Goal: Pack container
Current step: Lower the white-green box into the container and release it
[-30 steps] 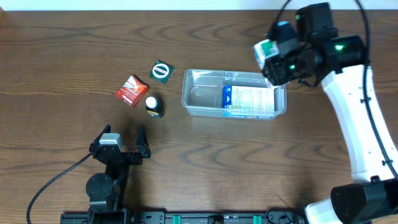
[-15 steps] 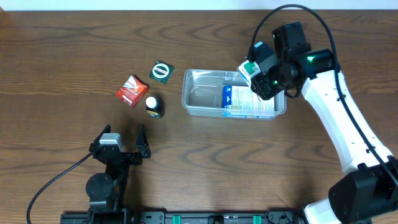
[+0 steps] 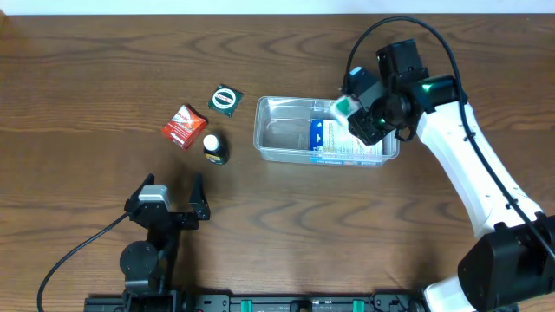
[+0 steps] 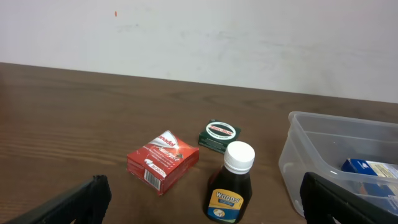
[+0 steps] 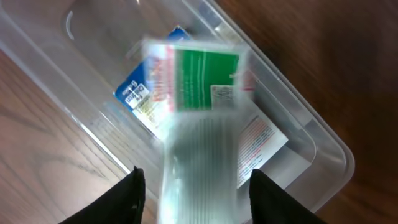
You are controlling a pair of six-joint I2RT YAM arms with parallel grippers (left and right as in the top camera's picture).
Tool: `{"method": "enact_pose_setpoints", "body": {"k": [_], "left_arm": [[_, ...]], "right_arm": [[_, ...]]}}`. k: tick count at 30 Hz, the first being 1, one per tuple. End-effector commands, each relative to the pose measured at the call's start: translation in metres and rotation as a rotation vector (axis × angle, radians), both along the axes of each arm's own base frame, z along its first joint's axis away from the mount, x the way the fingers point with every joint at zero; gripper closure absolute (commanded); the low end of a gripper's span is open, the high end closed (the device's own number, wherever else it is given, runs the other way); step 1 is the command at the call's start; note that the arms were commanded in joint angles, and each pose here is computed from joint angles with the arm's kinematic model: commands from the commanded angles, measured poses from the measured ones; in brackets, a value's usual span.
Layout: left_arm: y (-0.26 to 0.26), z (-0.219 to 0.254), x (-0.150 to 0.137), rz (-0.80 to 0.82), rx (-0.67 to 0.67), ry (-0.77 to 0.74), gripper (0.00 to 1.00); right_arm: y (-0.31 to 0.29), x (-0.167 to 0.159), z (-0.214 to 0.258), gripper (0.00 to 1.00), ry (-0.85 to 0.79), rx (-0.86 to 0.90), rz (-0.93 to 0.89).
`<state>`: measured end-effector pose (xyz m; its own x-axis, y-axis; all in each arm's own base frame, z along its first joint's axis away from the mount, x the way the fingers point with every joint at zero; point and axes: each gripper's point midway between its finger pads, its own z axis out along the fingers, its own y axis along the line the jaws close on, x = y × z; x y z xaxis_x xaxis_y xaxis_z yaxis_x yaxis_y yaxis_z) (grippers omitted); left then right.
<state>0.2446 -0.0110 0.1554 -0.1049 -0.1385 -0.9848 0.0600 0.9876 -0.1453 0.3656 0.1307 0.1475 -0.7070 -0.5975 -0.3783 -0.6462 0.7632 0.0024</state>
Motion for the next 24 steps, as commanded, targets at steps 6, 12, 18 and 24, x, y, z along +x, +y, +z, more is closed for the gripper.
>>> {"method": "enact_pose_setpoints", "body": {"k": [6, 12, 18, 24], "left_arm": [[-0.002, -0.015, -0.001, -0.015, 0.013, 0.043, 0.02], [-0.002, -0.015, -0.001, -0.015, 0.014, 0.043, 0.02], [-0.002, -0.015, -0.001, -0.015, 0.013, 0.043, 0.02], [-0.002, -0.015, -0.001, -0.015, 0.013, 0.044, 0.02]], "right_arm": [[0.002, -0.007, -0.018, 0.44, -0.029, -0.064, 0.205], [0.004, -0.001, -0.018, 0.41, -0.057, -0.059, 0.219], [0.018, -0.008, -0.015, 0.52, -0.002, 0.060, 0.132], [0.036, -0.015, -0.009, 0.73, 0.104, 0.225, -0.039]]}}
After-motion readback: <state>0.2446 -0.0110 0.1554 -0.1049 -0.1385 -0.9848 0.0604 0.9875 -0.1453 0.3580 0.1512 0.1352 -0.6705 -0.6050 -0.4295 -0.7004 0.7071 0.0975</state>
